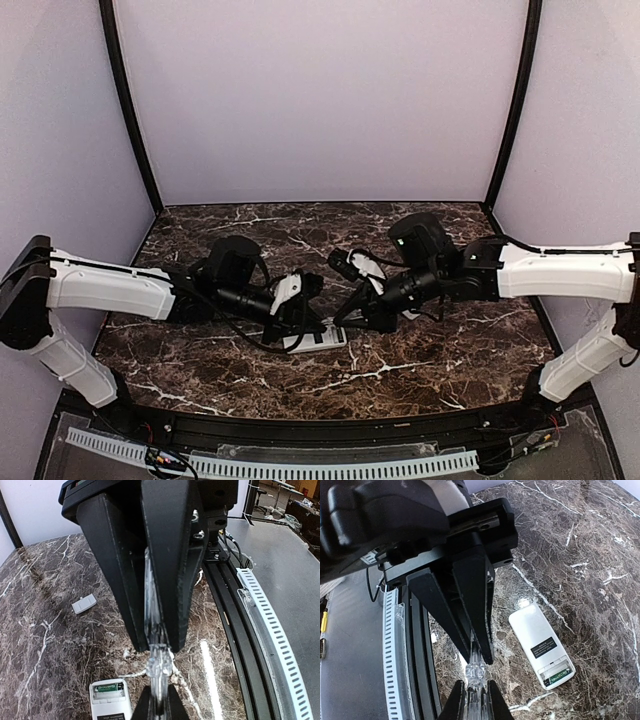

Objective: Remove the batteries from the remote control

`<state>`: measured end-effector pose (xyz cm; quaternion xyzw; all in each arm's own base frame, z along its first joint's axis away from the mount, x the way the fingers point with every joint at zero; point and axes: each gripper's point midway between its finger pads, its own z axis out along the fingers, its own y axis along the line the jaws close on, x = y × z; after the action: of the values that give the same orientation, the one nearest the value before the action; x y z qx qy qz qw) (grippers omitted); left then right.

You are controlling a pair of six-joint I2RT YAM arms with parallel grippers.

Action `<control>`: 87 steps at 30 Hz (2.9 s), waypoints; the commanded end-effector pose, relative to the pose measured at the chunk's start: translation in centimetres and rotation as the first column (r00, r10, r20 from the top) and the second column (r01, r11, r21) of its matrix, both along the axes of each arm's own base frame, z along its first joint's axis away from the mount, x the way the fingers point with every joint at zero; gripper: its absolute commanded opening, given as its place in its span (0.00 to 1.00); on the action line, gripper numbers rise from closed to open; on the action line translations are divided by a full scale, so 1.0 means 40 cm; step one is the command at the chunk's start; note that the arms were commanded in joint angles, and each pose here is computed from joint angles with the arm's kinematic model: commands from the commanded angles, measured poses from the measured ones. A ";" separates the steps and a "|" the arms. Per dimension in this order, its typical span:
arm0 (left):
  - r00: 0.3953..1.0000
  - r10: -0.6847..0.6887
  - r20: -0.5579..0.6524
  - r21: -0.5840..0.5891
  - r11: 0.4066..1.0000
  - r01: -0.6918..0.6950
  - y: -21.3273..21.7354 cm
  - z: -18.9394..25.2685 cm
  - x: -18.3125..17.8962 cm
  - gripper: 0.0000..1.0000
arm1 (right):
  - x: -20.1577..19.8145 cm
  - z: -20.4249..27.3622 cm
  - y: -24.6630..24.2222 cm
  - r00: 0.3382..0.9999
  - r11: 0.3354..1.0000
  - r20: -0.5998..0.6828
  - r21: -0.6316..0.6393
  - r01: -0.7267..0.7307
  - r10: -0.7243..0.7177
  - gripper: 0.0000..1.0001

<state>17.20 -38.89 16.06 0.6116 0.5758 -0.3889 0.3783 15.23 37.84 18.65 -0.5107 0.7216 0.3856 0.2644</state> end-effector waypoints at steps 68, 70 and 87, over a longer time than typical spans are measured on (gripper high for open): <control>0.985 0.157 0.071 0.016 0.987 -0.159 -0.020 -0.004 0.092 0.57 | 0.108 -0.016 -0.028 0.713 0.940 -0.629 -0.087 0.330 -0.309 0.00; 0.981 0.179 0.076 0.008 0.984 -0.180 -0.009 -0.004 0.092 0.71 | 0.112 -0.024 -0.036 0.723 0.935 -0.607 -0.103 0.340 -0.329 0.00; 0.848 0.515 0.124 0.121 0.841 -0.528 0.137 -0.064 0.173 0.98 | 0.149 -0.046 -0.118 0.763 0.869 -0.417 -0.247 0.428 -0.494 0.00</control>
<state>23.24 -35.93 14.92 0.5240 0.6799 -0.2422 0.4523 20.55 34.08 16.00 -0.2186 0.8858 0.3952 0.1067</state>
